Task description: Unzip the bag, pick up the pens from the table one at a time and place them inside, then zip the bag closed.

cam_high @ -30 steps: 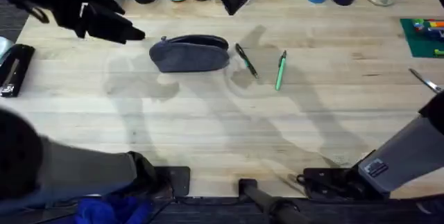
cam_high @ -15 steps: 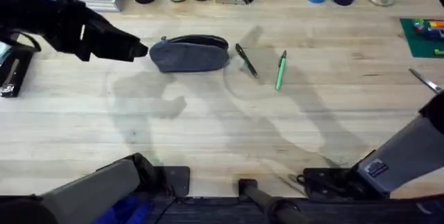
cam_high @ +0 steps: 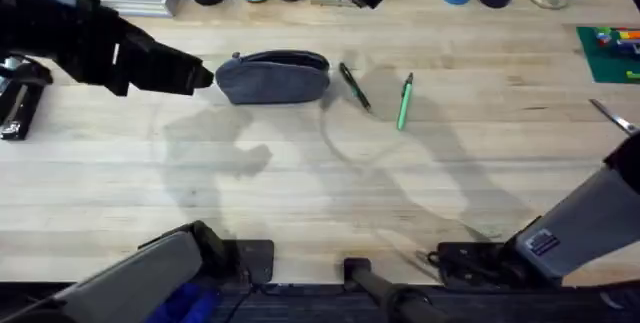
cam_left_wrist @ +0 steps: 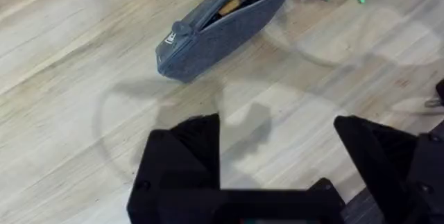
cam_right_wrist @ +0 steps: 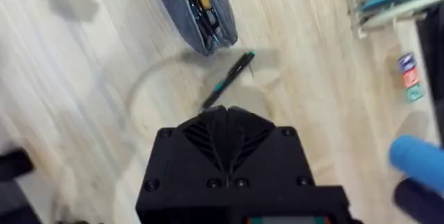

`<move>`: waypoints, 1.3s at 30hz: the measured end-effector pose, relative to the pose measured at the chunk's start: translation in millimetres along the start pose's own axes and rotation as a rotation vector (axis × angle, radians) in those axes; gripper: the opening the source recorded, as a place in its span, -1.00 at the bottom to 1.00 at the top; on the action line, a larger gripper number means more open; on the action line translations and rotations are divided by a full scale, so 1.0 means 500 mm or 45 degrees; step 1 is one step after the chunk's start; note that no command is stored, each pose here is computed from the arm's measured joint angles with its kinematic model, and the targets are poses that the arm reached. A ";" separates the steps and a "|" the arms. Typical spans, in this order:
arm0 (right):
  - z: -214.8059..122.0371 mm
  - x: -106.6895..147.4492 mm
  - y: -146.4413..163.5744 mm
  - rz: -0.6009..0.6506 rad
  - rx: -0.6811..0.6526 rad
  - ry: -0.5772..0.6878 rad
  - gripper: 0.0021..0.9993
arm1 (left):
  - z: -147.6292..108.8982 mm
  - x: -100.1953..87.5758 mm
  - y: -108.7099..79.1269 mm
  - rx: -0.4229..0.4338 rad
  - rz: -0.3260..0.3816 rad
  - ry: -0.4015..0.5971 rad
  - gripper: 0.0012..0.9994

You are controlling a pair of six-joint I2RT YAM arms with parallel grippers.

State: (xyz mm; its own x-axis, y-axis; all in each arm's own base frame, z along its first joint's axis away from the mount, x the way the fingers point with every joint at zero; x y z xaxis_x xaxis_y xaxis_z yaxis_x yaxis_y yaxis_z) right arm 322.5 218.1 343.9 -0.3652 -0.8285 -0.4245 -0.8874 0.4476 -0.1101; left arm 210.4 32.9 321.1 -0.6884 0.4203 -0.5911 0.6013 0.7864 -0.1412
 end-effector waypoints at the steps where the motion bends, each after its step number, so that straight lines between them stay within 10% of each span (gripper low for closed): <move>1: 0.000 0.000 0.000 -0.034 0.001 -0.001 -0.95 | 0.000 0.000 0.000 0.000 -0.001 0.000 0.99; 13: 0.007 -0.029 0.003 -0.316 -0.045 -0.122 -0.95 | 0.000 -0.001 0.001 -0.004 0.001 -0.003 0.99; 39: 0.146 -0.047 0.004 -0.372 -0.294 -0.116 -0.95 | 0.000 -0.001 0.001 -0.005 0.001 -0.003 0.99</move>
State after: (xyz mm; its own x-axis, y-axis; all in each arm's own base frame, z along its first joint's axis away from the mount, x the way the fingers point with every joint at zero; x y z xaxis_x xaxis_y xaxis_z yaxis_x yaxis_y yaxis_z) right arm 350.1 263.0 287.9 -0.0701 -0.8719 -0.4847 -0.9942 0.1008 -0.0376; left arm 211.2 33.2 321.3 -0.6870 0.4198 -0.5931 0.6004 0.7877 -0.1379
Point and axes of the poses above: each hand's point on the last joint's axis, 136 mm out from that joint toward the fingers, its own z axis out along the fingers, its own y axis along the line the jaws close on, x = y × z, the point moved 7 cm from there along -z, back along the fingers, and after that the axes turned 4 degrees about z, right-handed, at the moved point
